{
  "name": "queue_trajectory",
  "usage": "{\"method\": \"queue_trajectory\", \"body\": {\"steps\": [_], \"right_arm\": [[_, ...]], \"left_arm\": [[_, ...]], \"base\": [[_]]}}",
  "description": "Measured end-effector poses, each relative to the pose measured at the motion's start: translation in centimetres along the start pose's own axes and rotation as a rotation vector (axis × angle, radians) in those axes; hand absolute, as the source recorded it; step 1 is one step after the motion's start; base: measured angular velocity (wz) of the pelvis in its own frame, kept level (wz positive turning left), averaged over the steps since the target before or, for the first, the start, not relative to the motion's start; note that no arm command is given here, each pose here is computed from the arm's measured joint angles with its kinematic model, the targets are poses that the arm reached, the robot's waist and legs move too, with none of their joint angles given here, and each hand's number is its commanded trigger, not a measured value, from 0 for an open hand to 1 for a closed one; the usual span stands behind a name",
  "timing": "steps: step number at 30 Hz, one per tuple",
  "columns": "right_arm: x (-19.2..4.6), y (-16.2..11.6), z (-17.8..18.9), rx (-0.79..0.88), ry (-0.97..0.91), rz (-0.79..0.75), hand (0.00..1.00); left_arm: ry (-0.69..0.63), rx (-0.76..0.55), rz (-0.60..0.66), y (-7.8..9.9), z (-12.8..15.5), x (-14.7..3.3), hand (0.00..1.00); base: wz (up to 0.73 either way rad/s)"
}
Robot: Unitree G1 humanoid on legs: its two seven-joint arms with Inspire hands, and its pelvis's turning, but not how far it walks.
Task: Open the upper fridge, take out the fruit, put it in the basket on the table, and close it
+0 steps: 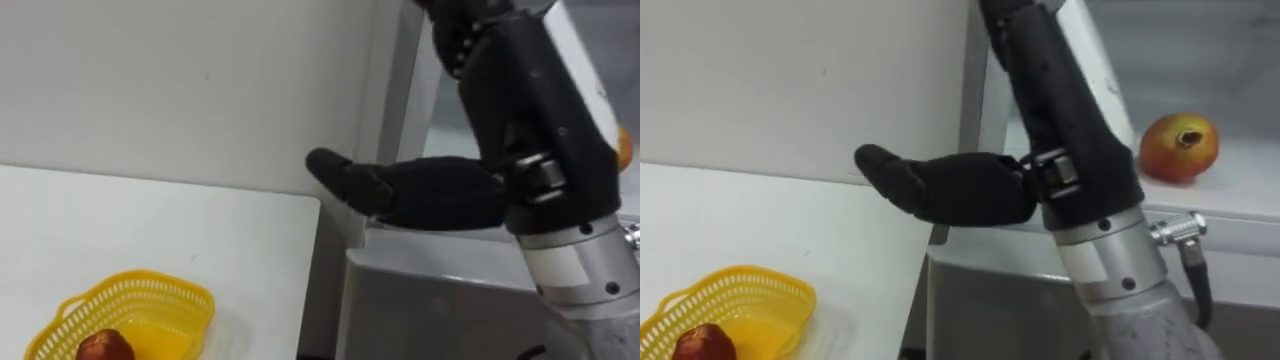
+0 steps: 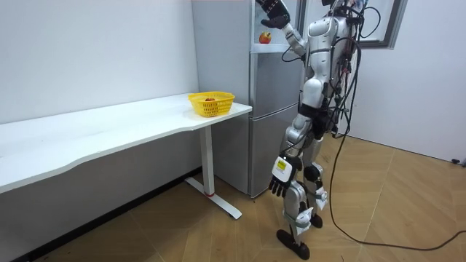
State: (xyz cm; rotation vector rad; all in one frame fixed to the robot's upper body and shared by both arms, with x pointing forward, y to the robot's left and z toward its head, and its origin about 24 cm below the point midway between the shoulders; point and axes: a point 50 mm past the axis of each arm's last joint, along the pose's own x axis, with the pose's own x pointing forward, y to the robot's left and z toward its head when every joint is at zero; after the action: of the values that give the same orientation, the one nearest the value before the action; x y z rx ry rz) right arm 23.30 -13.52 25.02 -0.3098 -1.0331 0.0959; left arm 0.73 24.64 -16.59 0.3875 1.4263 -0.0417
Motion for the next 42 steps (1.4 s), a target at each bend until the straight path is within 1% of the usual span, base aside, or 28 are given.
{"method": "queue_trajectory", "body": {"steps": [6, 12, 16, 19, 23, 27, 31, 34, 37, 42], "right_arm": [[-1.5, -2.4, 0.1, -0.091, -0.021, -0.169, 0.00], [-2.9, -4.3, 0.0, -0.156, -0.008, -0.313, 0.00], [-3.1, -5.0, 0.2, -0.225, -0.024, -0.372, 0.00], [-3.2, -5.3, 0.2, -0.246, -0.032, -0.415, 0.00], [-3.5, -5.4, -0.6, -0.253, -0.001, -0.420, 0.00], [-4.1, -5.5, -2.7, -0.266, 0.113, -0.398, 0.00], [-4.9, -6.0, -5.1, -0.235, 0.241, -0.395, 0.00], [-5.1, -6.3, -6.4, -0.235, 0.311, -0.385, 0.00], [-4.9, -6.7, -7.1, -0.257, 0.333, -0.372, 0.00], [-4.6, -7.3, -7.1, -0.302, 0.341, -0.346, 0.00]], "left_arm": [[0.015, -0.009, -0.001, -1.3, -0.8, -0.1, 0.00], [0.027, -0.019, -0.015, -1.4, -1.3, -0.1, 0.00], [0.026, -0.019, -0.032, -1.4, -1.1, -0.1, 0.00], [0.026, -0.020, -0.049, -1.5, -1.0, -0.1, 0.00], [0.037, -0.019, -0.053, -1.5, -1.3, -0.1, 0.00], [0.042, -0.015, -0.049, -1.3, -1.3, -0.1, 0.00], [0.048, -0.011, -0.046, -1.1, -1.4, -0.1, 0.00], [0.048, -0.012, -0.054, -1.1, -1.4, -0.1, 0.00], [0.036, -0.010, -0.068, -0.9, -1.1, -0.1, 0.00], [0.031, -0.006, -0.059, -0.3, -1.0, -0.1, 0.00]], "base": [[-0.08], [-0.11], [0.00], [-0.08], [-0.06], [0.00], [0.04], [0.01], [0.02], [0.00]]}}
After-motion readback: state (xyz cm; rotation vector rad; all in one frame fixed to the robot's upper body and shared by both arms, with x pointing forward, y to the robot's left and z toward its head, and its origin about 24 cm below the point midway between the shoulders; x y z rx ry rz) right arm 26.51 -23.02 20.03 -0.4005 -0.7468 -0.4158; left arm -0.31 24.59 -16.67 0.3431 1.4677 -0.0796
